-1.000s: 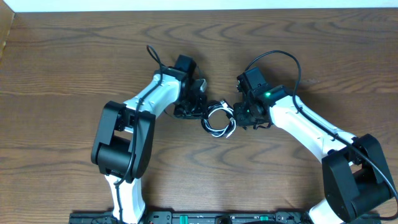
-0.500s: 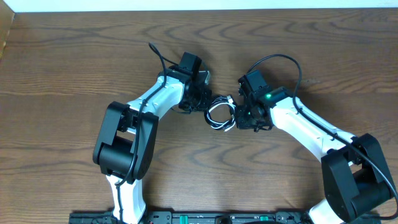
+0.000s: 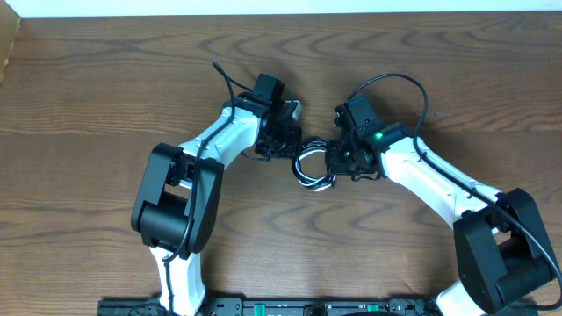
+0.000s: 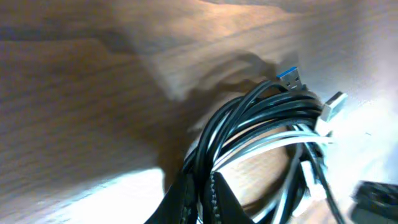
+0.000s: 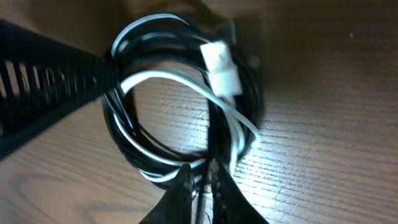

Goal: Untangle cables

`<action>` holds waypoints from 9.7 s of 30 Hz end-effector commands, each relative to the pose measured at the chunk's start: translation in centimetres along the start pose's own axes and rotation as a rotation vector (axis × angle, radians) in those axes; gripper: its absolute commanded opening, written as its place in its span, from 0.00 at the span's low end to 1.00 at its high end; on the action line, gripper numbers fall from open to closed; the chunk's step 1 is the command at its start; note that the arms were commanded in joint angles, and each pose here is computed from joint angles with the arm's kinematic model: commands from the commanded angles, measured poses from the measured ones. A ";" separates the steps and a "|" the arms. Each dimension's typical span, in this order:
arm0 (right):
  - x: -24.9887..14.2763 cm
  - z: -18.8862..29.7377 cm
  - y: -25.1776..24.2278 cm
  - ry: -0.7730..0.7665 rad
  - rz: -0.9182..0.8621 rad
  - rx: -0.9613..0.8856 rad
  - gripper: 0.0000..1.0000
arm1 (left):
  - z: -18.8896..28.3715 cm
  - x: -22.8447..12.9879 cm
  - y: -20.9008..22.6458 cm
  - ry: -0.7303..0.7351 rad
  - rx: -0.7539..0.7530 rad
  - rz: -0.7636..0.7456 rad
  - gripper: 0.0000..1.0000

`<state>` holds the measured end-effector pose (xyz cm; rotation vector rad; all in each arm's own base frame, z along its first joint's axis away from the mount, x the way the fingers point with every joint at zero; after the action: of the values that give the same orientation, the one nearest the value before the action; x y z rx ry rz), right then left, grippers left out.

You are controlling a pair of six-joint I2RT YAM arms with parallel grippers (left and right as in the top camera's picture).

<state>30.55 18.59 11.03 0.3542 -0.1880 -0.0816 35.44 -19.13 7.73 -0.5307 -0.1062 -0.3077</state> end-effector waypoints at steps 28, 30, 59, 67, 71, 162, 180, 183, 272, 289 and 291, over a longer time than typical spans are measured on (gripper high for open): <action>-1.3 -0.5 -2.8 0.020 -0.084 -0.174 0.12 | -0.1 -0.6 -1.7 0.035 -0.181 0.011 0.07; -1.3 -0.5 -2.8 0.020 -0.085 -0.174 0.13 | 0.0 -0.6 -1.9 0.038 -0.206 0.012 0.08; -1.2 -0.6 -3.5 0.023 -0.104 -0.180 0.29 | 0.2 -0.6 -2.7 0.041 -0.284 0.008 0.08; -1.5 -0.6 -3.1 0.056 -0.104 -0.134 0.27 | 0.2 -0.6 -2.7 0.041 -0.284 0.008 0.08; -1.6 -0.7 -2.6 0.070 -0.103 -0.099 0.27 | 0.2 -0.6 -2.7 0.041 -0.284 0.008 0.07; -4.4 -0.2 -4.1 0.243 -0.039 -0.121 0.01 | 0.2 -0.5 -2.7 0.038 -0.280 0.005 0.07; -0.5 -0.9 -2.1 0.015 -0.073 -0.012 0.01 | 0.2 -0.5 -2.7 0.038 -0.280 0.005 0.07; -0.2 -1.0 -2.2 -0.016 -0.108 -0.042 0.01 | 0.2 -0.5 -2.7 0.038 -0.280 0.005 0.08; 3.9 0.8 -6.2 -0.011 -0.081 0.234 0.69 | -4.6 1.2 -1.3 -0.067 0.032 -0.163 0.19; 1.9 -0.7 -6.2 -0.076 -0.011 -0.189 0.61 | 4.2 2.4 -5.9 -0.236 -0.001 -0.241 0.07; 1.7 -0.8 -5.8 -0.084 0.001 -0.203 0.61 | 4.5 2.2 -6.1 -0.231 -0.001 -0.238 0.07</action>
<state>31.78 13.10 8.31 0.2253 -0.2127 -0.0968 35.63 -22.63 13.75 -0.5476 -0.3802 -0.4805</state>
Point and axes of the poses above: each gripper's point midway between its finger pads, its own z axis back along the fingers, its own y axis along the line the jaws close on, x = y × z, the point moved 7 cm from there along z, back along the fingers, and after that the axes turned 5 degrees about -z, right-handed, at the moved point
